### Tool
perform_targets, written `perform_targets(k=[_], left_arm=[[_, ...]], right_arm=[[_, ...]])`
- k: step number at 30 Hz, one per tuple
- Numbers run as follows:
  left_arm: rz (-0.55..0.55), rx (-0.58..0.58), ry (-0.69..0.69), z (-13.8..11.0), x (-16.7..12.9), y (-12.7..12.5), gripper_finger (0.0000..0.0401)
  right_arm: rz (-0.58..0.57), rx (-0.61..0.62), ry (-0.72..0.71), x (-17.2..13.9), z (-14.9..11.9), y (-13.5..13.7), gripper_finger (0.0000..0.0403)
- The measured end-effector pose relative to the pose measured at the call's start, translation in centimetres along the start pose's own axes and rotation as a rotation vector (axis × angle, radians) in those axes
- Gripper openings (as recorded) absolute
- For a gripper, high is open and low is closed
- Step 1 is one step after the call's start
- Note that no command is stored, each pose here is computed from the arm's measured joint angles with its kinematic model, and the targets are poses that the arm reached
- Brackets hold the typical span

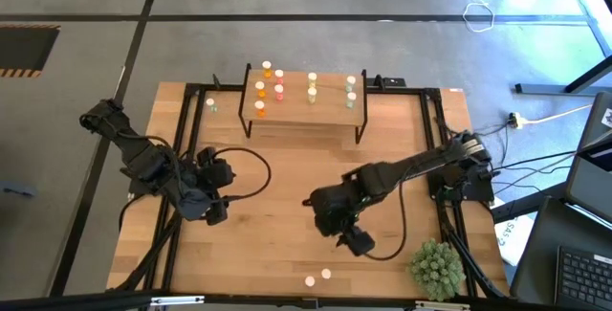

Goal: Pick and place medicine bottles onto shelf by color
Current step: Put the yellow pill bottle on the shelf aligned with the other yellow pill bottles

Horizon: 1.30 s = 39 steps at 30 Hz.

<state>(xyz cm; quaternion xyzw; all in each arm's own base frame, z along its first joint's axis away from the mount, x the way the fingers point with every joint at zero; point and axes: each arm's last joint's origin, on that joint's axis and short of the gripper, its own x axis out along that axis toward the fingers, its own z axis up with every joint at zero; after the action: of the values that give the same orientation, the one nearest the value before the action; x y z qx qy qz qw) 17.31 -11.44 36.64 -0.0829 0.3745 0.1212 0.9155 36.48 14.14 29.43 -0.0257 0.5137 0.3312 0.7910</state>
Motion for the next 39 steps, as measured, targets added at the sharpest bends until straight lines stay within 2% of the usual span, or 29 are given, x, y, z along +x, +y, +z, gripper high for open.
perform_targets(k=[5, 15, 22, 29, 33, 36, 39], left_arm=[[-0.024, 0.032, 0.002, -0.4, -0.4, -0.4, 0.0269], [-0.059, 0.064, -0.003, -0.8, -0.8, -1.0, 0.0269], [-0.051, 0.033, -0.018, -0.8, -0.8, -1.0, 0.0269], [-0.043, 0.046, -0.026, -0.7, -0.8, -1.0, 0.0269], [-0.043, 0.081, -0.026, -0.7, -0.8, -1.0, 0.0269], [-0.051, 0.114, -0.017, -0.8, -0.8, -1.0, 0.0269], [-0.062, 0.143, -0.007, -0.8, -0.8, -1.1, 0.0269]], right_arm=[[0.016, -0.007, 0.018, 1.9, 1.1, 0.6, 0.0202], [0.012, -0.077, 0.05, 3.1, 1.0, 2.1, 0.0202], [0.009, 0.072, 0.079, 3.7, 0.5, 2.1, 0.0202], [0.012, 0.138, 0.063, 3.9, 0.8, 2.4, 0.0202], [0.008, 0.13, 0.03, 4.0, 1.1, 2.4, 0.0202], [-0.038, 0.145, -0.016, 4.1, 1.5, 2.5, 0.0202], [-0.098, 0.115, 0.0, 4.8, 1.4, 2.8, 0.0202]])
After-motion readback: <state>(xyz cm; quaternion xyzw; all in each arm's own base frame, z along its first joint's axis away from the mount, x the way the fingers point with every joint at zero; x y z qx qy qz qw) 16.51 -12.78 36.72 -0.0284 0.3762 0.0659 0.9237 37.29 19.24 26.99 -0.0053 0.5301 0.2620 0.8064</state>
